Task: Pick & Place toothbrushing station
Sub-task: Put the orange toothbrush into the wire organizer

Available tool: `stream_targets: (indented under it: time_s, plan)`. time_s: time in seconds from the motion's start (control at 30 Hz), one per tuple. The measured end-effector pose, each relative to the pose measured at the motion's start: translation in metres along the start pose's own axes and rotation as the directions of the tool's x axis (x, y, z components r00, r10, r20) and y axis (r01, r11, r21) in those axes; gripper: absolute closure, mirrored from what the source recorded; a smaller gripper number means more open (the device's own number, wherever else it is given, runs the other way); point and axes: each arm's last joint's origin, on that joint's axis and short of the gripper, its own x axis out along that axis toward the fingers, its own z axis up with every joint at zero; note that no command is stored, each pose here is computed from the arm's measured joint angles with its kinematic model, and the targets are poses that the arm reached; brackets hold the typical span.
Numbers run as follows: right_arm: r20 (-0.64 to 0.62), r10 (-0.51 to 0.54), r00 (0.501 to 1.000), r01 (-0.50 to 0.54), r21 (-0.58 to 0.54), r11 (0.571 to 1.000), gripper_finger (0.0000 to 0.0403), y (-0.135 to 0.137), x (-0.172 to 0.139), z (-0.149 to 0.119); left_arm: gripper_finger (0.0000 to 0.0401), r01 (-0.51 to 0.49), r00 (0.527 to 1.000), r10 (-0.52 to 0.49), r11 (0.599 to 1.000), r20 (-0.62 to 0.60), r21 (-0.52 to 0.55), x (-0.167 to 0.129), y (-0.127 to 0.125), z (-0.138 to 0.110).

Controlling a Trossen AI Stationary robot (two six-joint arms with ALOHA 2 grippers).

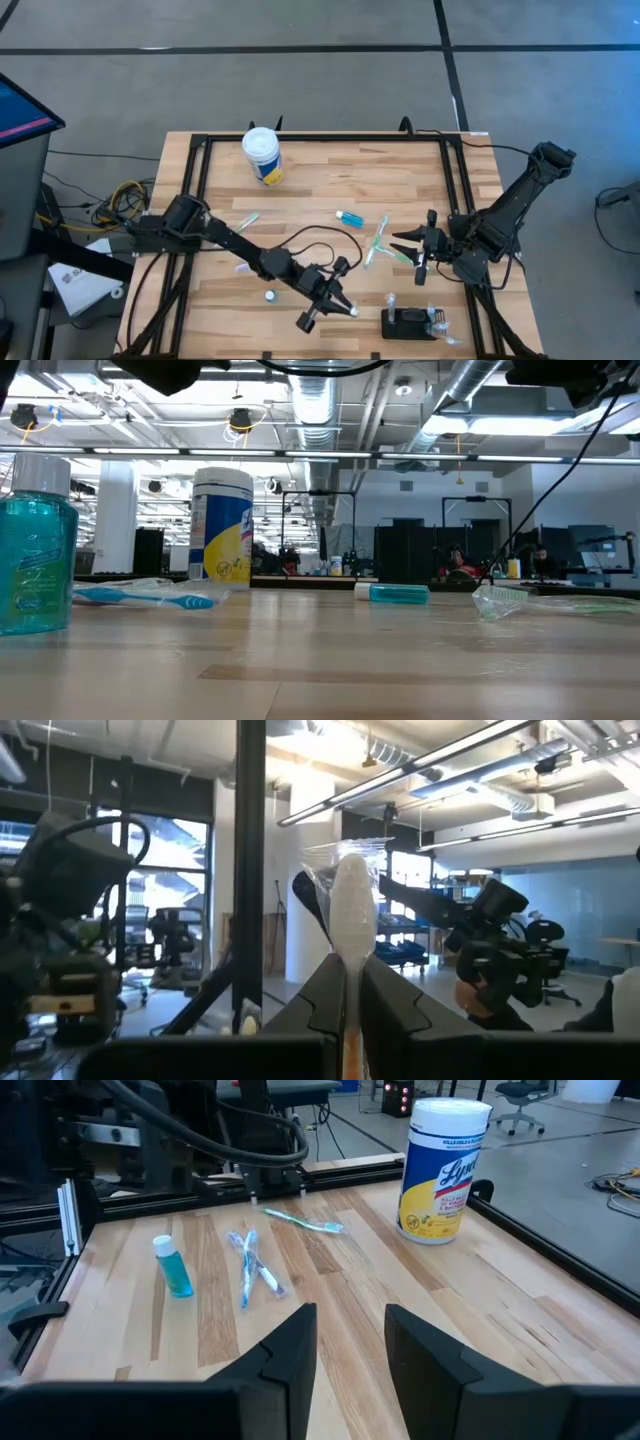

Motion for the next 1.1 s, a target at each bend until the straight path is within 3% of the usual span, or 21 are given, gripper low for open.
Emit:
stream_targets:
  time_s: [1.1]
  plan:
    - [-0.005, -0.004, 1.000, 0.004, -0.010, 1.000, 0.0292, -0.001, 0.000, -0.001, 0.0393, 0.150, 0.988, -0.150, 0.989, 0.036, -0.001, 0.065, 0.030, -0.041]
